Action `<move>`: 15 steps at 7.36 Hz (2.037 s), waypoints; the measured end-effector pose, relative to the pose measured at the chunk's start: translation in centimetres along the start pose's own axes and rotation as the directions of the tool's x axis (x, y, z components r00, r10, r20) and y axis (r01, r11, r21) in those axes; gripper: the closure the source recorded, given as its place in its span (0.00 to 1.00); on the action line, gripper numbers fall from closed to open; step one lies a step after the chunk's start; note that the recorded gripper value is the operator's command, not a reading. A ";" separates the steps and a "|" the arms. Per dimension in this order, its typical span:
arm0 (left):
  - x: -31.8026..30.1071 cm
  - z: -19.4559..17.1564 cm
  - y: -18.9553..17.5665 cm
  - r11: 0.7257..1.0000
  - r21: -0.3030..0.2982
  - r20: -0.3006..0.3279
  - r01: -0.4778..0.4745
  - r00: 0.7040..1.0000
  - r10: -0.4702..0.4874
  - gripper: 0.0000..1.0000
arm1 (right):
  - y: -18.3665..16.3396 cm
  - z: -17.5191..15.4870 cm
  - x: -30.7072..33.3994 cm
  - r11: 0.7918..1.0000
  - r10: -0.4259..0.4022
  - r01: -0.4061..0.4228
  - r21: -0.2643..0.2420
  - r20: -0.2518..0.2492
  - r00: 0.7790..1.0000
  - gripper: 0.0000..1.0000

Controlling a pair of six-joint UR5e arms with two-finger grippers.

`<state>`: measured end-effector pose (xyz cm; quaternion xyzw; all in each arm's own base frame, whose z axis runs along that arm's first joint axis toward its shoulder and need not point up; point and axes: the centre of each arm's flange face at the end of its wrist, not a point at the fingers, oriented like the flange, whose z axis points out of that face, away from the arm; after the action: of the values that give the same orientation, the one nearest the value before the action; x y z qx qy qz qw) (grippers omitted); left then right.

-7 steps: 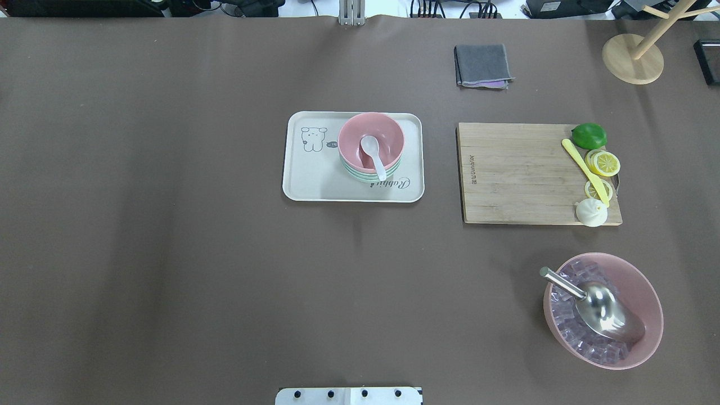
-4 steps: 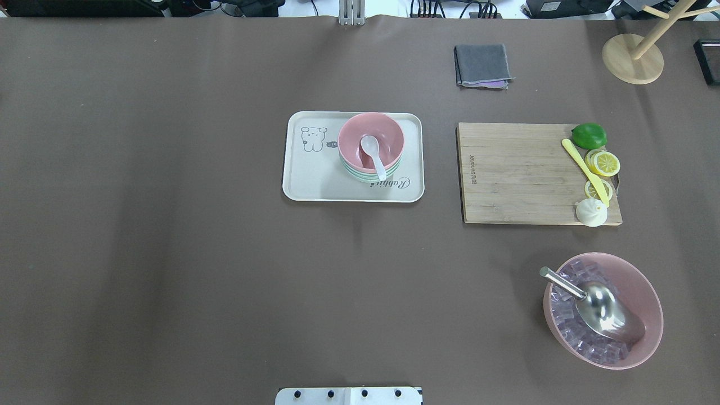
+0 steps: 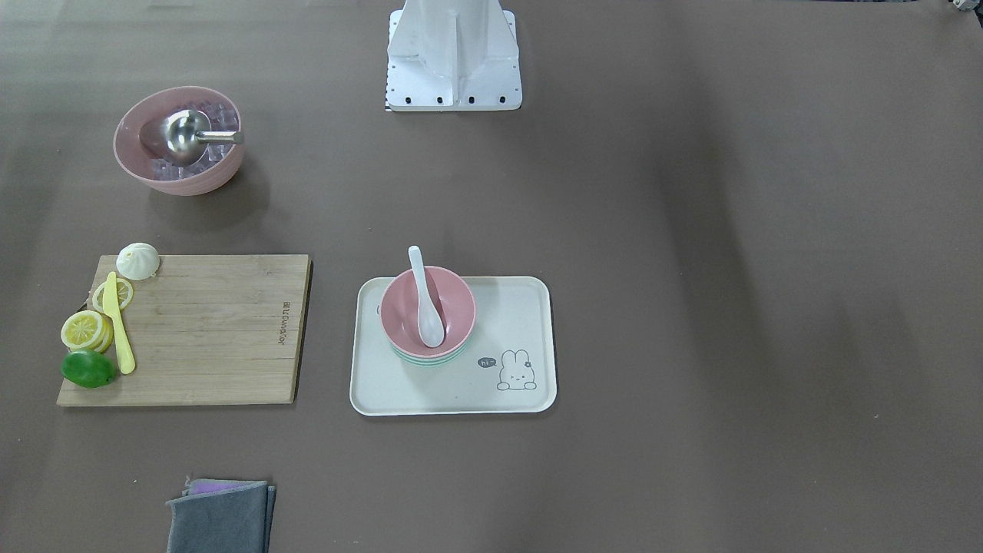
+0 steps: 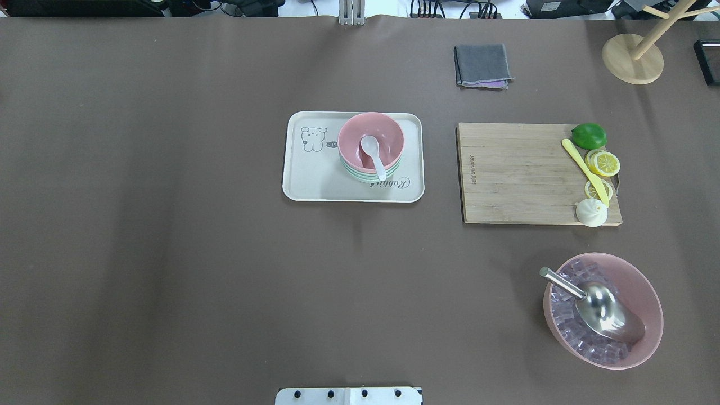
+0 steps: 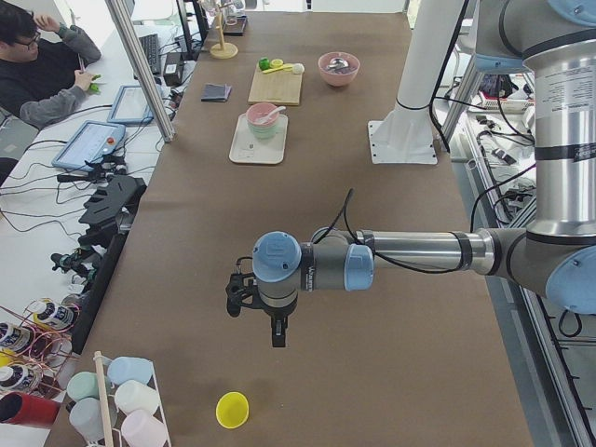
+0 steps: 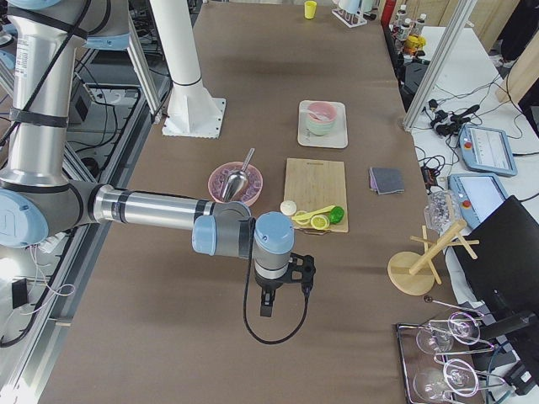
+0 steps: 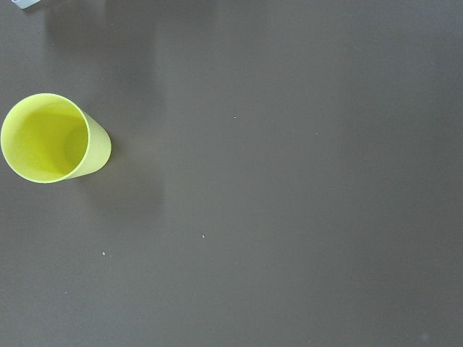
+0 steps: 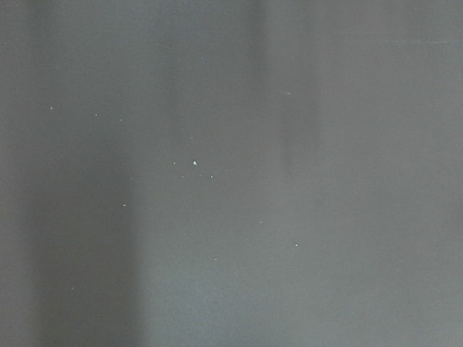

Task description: Stack pink bowl on green and place spoon

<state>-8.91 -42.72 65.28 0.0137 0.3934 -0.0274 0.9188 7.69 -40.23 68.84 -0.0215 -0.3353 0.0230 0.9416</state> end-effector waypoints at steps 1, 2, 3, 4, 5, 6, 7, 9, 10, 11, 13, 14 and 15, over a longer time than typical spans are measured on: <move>0.0 0.0 0.0 1.000 0.000 0.000 0.001 1.000 -0.001 0.02 | 0.0 0.0 0.0 1.000 0.000 0.000 -0.001 0.000 1.000 0.00; 0.0 0.0 0.0 1.000 -0.001 0.000 0.001 1.000 -0.001 0.02 | 0.0 0.1 0.1 1.000 0.001 -0.001 -0.002 0.000 1.000 0.00; -0.1 0.1 0.1 1.000 -0.001 0.001 0.001 1.000 -0.001 0.02 | 0.0 0.1 0.1 1.000 0.002 -0.002 -0.002 0.000 1.000 0.00; -0.1 0.1 0.1 1.000 -0.001 0.001 0.001 1.000 -0.001 0.02 | 0.1 0.2 0.2 1.000 0.004 -0.004 -0.004 0.000 1.000 0.00; -0.1 0.1 0.1 1.000 -0.001 0.001 0.001 1.000 -0.001 0.02 | 0.1 0.4 0.3 1.000 0.006 -0.006 -0.008 -0.001 1.000 0.00; -0.1 0.1 0.1 1.000 -0.001 0.001 0.001 1.000 -0.001 0.02 | 0.1 0.5 0.4 1.000 0.007 -0.007 -0.009 -0.001 1.000 0.00; -0.1 0.1 0.1 1.000 -0.002 0.001 0.002 1.000 -0.002 0.02 | 0.1 0.5 0.4 1.000 0.008 -0.008 -0.010 -0.002 1.000 0.00; -0.1 0.1 0.1 1.000 -0.001 0.001 0.001 1.000 -0.001 0.02 | 0.1 0.5 0.4 1.000 0.007 -0.007 -0.010 -0.002 1.000 0.00; -0.1 0.1 0.1 1.000 -0.001 0.001 0.001 1.000 -0.001 0.02 | 0.1 0.5 0.4 1.000 0.007 -0.007 -0.010 -0.002 1.000 0.00; -0.1 0.1 0.1 1.000 -0.001 0.001 0.001 1.000 -0.001 0.02 | 0.1 0.5 0.4 1.000 0.007 -0.007 -0.010 -0.002 1.000 0.00; -0.1 0.1 0.1 1.000 -0.001 0.001 0.002 1.000 -0.002 0.02 | 0.1 0.5 0.4 1.000 0.007 -0.007 -0.009 -0.002 1.000 0.00; -0.1 0.1 0.1 1.000 -0.002 0.001 0.002 1.000 -0.002 0.02 | 0.1 0.5 0.4 1.000 0.007 -0.007 -0.009 -0.002 1.000 0.00; -0.1 0.1 0.1 1.000 -0.002 0.001 0.002 1.000 -0.002 0.02 | 0.1 0.5 0.4 1.000 0.007 -0.007 -0.010 -0.002 1.000 0.00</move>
<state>-8.92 -42.65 65.38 0.0122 0.3929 -0.0280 0.9191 7.70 -40.10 69.47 -0.0273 -0.3346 0.0249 0.9416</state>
